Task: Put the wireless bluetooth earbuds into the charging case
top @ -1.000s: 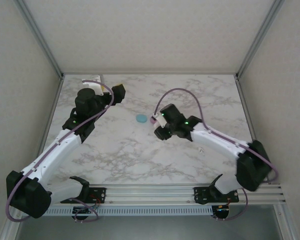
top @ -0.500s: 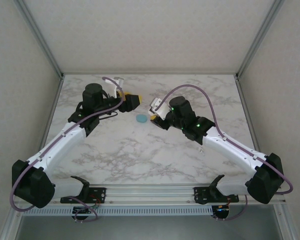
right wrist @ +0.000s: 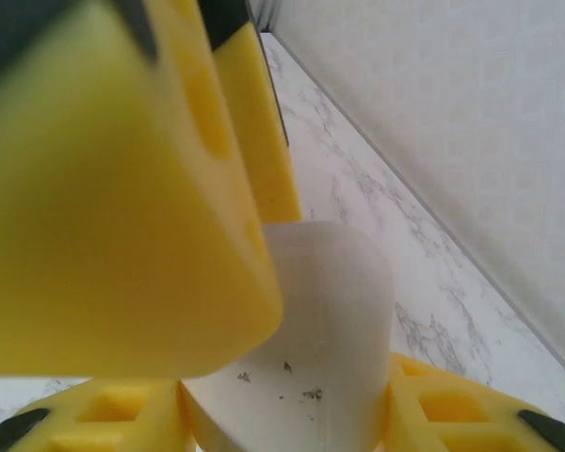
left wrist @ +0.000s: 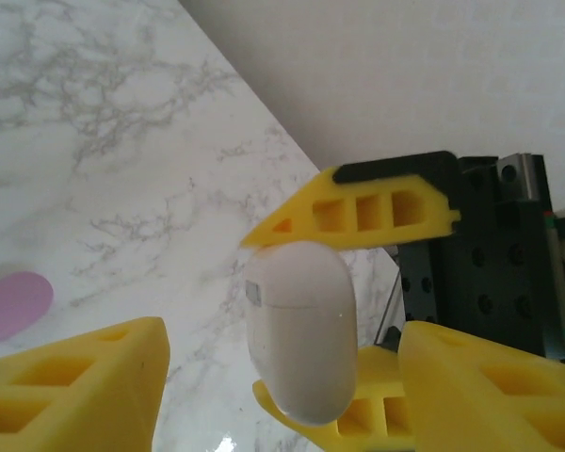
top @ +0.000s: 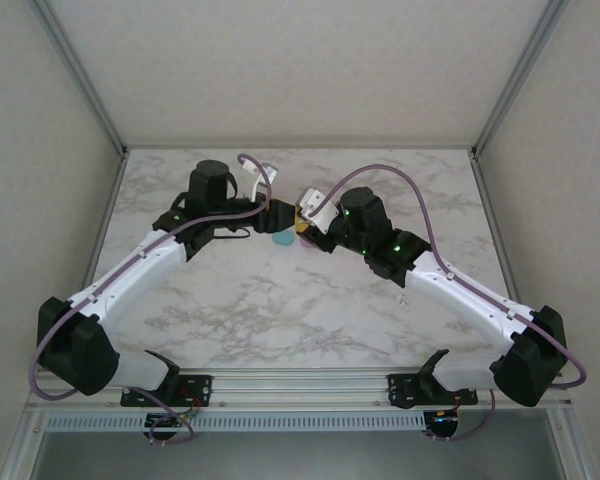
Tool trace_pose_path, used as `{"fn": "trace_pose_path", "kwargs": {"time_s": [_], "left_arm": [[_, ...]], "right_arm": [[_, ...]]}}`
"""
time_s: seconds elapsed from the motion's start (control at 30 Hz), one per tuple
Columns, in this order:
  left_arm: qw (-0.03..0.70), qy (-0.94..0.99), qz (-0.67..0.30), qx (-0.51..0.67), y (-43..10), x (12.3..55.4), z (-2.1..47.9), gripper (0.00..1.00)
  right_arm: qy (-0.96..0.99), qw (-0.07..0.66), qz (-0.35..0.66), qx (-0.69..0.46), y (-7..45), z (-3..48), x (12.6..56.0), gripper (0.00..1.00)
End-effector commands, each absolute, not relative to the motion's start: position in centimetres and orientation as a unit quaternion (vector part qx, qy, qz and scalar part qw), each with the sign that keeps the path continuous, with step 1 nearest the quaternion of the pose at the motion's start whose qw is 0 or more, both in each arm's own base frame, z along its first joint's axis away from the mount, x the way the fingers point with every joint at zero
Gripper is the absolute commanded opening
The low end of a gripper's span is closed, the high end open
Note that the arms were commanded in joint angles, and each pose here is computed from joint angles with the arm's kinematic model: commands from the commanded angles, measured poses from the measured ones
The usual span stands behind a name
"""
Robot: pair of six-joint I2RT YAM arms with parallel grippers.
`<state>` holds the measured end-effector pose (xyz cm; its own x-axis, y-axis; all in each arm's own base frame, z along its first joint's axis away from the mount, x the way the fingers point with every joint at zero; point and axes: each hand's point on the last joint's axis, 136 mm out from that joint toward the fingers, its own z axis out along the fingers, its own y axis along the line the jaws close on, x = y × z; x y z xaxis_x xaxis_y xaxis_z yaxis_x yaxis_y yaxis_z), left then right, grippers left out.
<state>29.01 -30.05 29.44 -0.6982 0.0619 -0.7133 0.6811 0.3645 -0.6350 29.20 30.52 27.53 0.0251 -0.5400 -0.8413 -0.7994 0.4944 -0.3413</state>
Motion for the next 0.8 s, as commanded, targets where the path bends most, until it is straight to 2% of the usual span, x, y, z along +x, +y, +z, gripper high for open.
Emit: {"fn": "trace_pose_path", "kwargs": {"time_s": [0.0, 0.2, 0.37, 0.57, 0.77], "left_arm": [[0.290, 0.759, -0.519, 0.266, -30.7, 28.1, 30.3, 0.58], [0.278, 0.762, -0.516, 0.276, -31.3, 28.1, 29.9, 0.45], [0.276, 0.760, -0.519, 0.276, -31.7, 28.4, 29.9, 0.41], [0.265, 0.760, -0.523, 0.280, -32.0, 28.3, 29.7, 0.25], [0.258, 0.763, -0.519, 0.286, -32.0, 28.0, 29.5, 0.27]], "right_arm": [[0.663, 0.550, 0.136, -0.490, 31.5, 29.9, 29.2, 0.41], [0.664, 0.546, 0.138, -0.493, 31.7, 29.9, 29.2, 0.41], [0.662, 0.548, 0.140, -0.492, 31.8, 30.0, 29.2, 0.42], [0.662, 0.548, 0.138, -0.492, 31.9, 29.9, 29.4, 0.42], [0.665, 0.551, 0.129, -0.487, 31.7, 29.8, 29.8, 0.42]]}}
